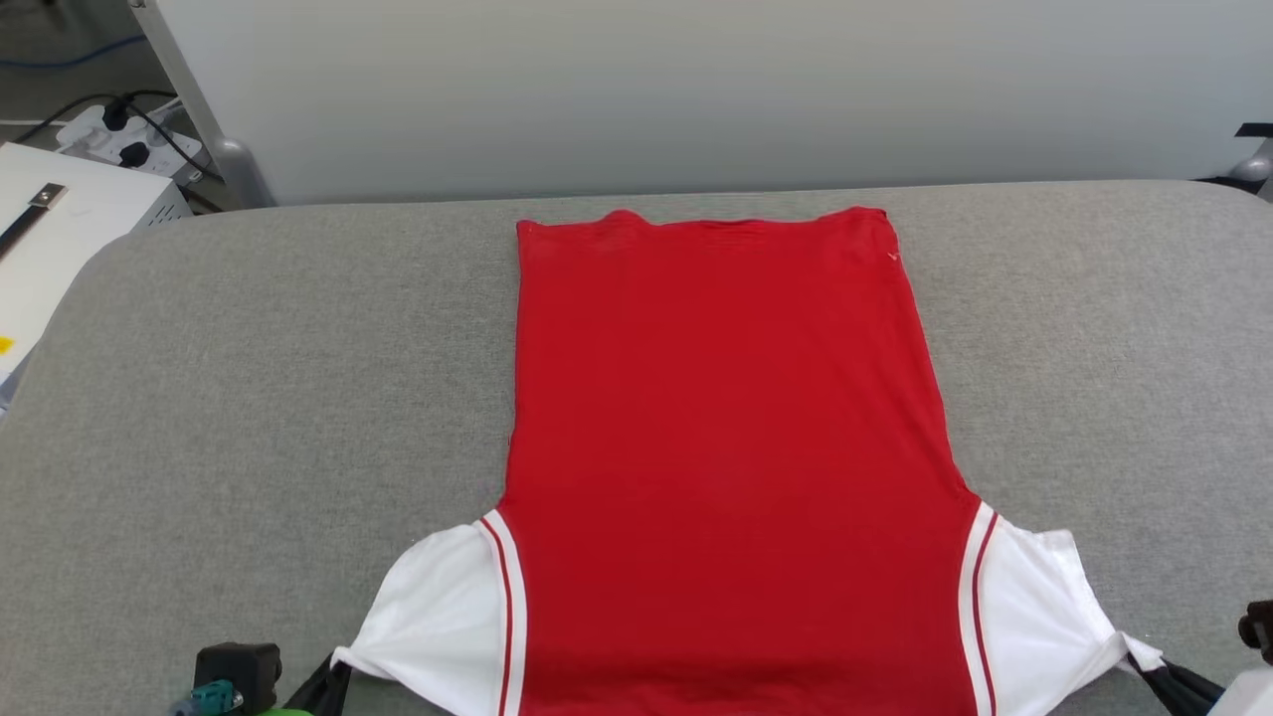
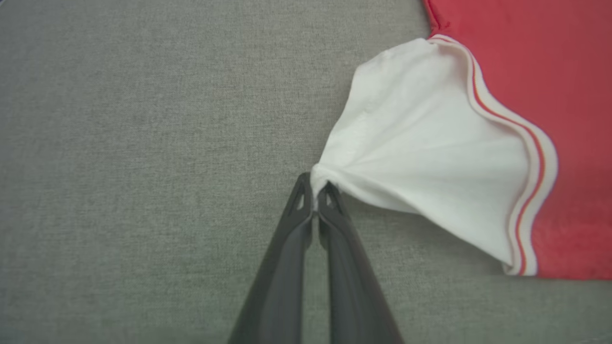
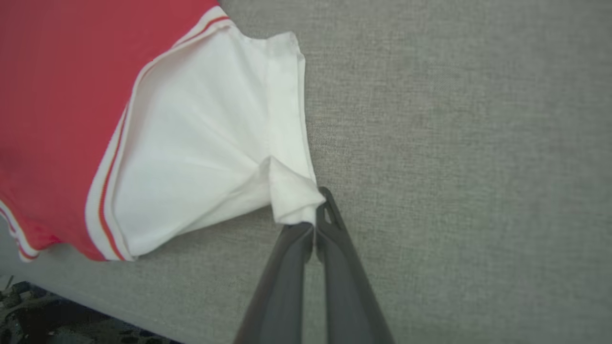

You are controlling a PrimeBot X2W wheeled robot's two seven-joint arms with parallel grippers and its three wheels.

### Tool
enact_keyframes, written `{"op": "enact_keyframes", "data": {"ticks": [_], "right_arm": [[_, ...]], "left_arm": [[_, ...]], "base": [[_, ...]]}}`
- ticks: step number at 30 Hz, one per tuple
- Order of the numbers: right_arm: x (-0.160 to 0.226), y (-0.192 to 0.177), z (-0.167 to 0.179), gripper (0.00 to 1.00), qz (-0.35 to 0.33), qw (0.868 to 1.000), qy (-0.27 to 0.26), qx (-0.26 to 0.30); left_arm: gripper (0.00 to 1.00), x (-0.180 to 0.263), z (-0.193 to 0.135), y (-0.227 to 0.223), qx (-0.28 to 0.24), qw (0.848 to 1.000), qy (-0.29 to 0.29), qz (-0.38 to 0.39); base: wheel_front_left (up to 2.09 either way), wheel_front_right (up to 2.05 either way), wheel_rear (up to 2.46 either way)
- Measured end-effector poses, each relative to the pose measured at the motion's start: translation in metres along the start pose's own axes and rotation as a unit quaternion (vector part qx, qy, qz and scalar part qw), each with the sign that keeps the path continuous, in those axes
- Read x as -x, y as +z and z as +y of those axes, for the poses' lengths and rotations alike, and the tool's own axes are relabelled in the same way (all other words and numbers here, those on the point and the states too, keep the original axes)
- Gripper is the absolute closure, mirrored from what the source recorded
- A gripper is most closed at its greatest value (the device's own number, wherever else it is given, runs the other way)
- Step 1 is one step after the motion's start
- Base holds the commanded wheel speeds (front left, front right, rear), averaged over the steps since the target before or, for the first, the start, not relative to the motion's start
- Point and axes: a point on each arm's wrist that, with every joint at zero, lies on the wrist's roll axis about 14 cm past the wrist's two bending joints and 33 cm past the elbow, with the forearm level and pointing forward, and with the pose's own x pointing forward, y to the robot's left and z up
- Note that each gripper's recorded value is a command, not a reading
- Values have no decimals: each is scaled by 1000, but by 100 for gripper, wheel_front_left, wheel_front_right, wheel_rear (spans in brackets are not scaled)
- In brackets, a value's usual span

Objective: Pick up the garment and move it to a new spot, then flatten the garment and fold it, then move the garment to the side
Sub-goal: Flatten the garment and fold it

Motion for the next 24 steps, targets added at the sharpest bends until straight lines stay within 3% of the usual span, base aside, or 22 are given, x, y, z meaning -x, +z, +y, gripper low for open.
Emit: {"op": "enact_keyframes", "data": {"ticks": [6,7,8,9,15,20,24], "right_arm": [[8,-17,2,100,34,999,0,-9],[7,-15,2,76,35,999,-1,-10],[6,-13,2,29,36,999,-1,-9],[5,-11,1,0,37,999,-2,-7],[-2,34,-15,0,-2,999,-18,33],[-6,149,-31,0,-122,988,-42,86],[-9,238,-21,0,-194,975,-38,105]], "left_arm": [[100,5,-5,0,3,1000,-2,-1],[100,5,-6,0,4,1000,-4,0],[100,4,-7,0,3,1000,-3,-1],[100,4,-7,1,2,1000,-2,-1],[100,-3,-13,12,0,1000,-4,-15],[100,-10,-23,31,2,999,-12,-42],[100,-18,-25,46,-6,998,-14,-63]], "base": [[0,0,0],[0,0,0],[0,0,0],[0,0,0],[0,0,0],[0,0,0],[0,0,0]]}}
